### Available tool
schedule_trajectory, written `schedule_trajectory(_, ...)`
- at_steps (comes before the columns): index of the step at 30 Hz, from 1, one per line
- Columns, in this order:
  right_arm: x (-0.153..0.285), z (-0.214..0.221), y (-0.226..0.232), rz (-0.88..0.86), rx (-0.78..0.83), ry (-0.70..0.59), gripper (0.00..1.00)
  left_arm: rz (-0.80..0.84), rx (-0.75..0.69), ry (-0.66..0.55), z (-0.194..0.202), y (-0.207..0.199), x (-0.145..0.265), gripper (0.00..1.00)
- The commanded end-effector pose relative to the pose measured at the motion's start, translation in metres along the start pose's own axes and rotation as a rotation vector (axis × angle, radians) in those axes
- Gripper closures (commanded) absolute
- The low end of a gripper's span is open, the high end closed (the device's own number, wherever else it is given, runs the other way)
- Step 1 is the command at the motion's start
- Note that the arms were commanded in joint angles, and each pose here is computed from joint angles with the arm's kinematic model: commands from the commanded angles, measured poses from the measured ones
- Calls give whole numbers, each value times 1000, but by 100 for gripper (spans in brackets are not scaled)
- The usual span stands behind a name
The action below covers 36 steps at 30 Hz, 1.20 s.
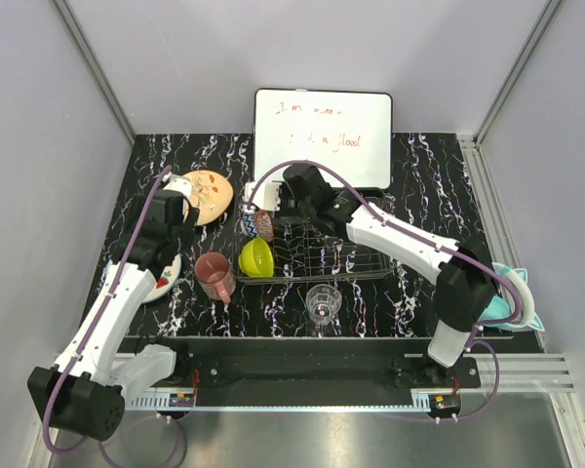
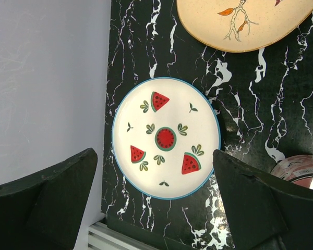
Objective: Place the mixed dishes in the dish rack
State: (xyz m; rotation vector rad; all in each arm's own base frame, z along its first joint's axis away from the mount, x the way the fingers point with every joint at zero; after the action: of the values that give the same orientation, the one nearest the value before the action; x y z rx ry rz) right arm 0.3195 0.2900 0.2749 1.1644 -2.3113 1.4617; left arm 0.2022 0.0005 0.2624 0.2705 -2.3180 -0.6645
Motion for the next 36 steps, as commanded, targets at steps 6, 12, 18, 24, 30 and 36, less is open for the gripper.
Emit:
schedule_trajectory(6,21,-8,-65,259,-63,-109,100,-3,36,-53,-7,4,1,2)
schedule_trajectory(12,15,-6,-65,249,-81,-117,100,1,38,-52,-10,5,1,2)
schedule_trajectory(18,-2,-5,-59,219,-80,-120,100,-4,34,-52,-10,5,1,2)
schedule_trajectory(24,-16,-5,-45,200,-72,-115,100,-4,37,-52,-12,6,1,2)
schedule_trajectory(30,-17,-6,-34,198,-60,-111,82,-4,34,-52,-12,5,-1,2)
schedule_trajectory(36,-15,-14,-21,203,-18,-112,69,0,36,-44,-12,1,-7,2)
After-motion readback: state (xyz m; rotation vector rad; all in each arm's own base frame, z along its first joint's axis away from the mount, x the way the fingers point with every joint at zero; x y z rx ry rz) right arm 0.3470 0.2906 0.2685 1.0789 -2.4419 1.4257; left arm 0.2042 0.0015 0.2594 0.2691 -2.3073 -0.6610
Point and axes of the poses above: each gripper's point midway between its finger pads, its own x axis back along the fingers, its own y axis along the line the jaws close on, z = x × y, the point moved 10 cm from there along x, back along the fingers, and after that the axes turned 5 degrees about -x, right-handed, at the moved point
